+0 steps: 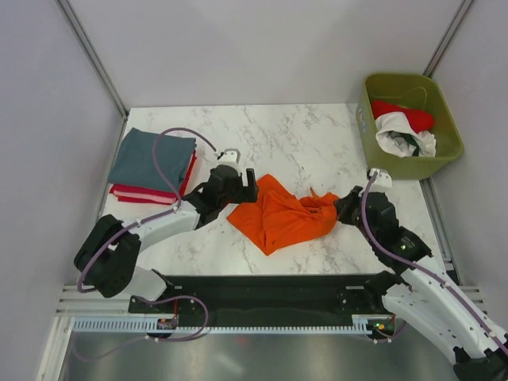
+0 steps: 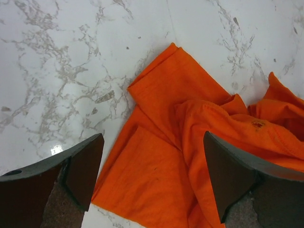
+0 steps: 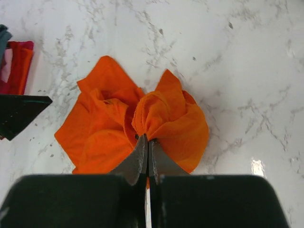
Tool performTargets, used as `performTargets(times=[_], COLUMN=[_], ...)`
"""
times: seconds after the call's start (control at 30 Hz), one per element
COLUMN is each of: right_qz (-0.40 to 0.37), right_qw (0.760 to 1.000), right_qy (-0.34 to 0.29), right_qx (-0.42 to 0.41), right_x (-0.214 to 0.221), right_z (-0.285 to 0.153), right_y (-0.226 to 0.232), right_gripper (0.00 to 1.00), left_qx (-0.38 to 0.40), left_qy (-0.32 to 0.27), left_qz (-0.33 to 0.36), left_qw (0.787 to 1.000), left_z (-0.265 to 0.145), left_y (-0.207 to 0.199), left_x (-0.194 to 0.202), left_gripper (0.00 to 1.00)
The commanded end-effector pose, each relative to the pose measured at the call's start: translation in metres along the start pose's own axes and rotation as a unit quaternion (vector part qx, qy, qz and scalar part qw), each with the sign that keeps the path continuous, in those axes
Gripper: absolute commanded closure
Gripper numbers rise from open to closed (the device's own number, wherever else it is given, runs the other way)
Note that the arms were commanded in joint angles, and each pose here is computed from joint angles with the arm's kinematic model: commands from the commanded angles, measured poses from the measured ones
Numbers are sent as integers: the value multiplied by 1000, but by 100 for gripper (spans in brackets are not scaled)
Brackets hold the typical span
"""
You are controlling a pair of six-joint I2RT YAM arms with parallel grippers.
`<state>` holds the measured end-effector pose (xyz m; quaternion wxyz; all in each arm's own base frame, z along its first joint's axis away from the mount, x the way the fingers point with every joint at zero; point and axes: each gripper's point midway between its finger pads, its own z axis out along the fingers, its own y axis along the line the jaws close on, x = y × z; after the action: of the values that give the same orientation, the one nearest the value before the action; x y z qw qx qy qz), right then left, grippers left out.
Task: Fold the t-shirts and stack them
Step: Flatten the tshirt out
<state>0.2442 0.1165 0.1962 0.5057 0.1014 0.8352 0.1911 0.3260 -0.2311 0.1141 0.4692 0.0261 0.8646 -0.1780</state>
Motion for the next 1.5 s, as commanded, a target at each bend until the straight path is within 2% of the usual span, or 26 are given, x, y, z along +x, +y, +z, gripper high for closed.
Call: performTargets(times=[0.0, 0.13, 0.2, 0.37, 0.63, 0.8, 0.93, 1.2, 1.23, 1.33, 1.47], right_qz=[67, 103, 115, 118, 107, 101, 103, 108, 110, 110, 95], right_qw=[995, 987, 984, 983, 987, 989, 988, 987, 987, 986, 992], right_qy=[-40, -99, -123, -136, -109, -95, -96, -103, -105, -106, -71], right_qx=[61, 68, 54, 35, 45, 56, 60, 60, 60, 63, 40], right_x=[8, 2, -2, -3, 6, 12, 14, 11, 10, 8, 14], right_z=[-9, -27, -35, -41, -34, -29, -28, -29, -29, -29, -13], right_y=[-35, -54, -56, -54, -54, -56, -59, -59, -59, -59, -41], right_gripper=[100, 100, 98, 100, 100, 100, 100, 100, 100, 100, 100], left_qx=[27, -21, -54, -120, -101, -76, -66, -50, -53, -74, -100], left_qy=[30, 86, 97, 129, 155, 161, 172, 185, 187, 171, 125], left_qz=[23, 12, 4, -4, -17, -21, -25, -42, -43, -48, -52], left_qw=[999, 996, 994, 984, 983, 984, 983, 981, 980, 981, 986], left_z=[16, 38, 43, 63, 87, 94, 103, 115, 115, 113, 101], left_y=[-21, -11, -8, 6, -8, -20, -25, -34, -33, -26, -12], left_x=[-7, 14, 9, 14, 25, 25, 31, 40, 42, 35, -8], left_gripper=[8, 9, 9, 18, 22, 29, 42, 57, 70, 98, 98])
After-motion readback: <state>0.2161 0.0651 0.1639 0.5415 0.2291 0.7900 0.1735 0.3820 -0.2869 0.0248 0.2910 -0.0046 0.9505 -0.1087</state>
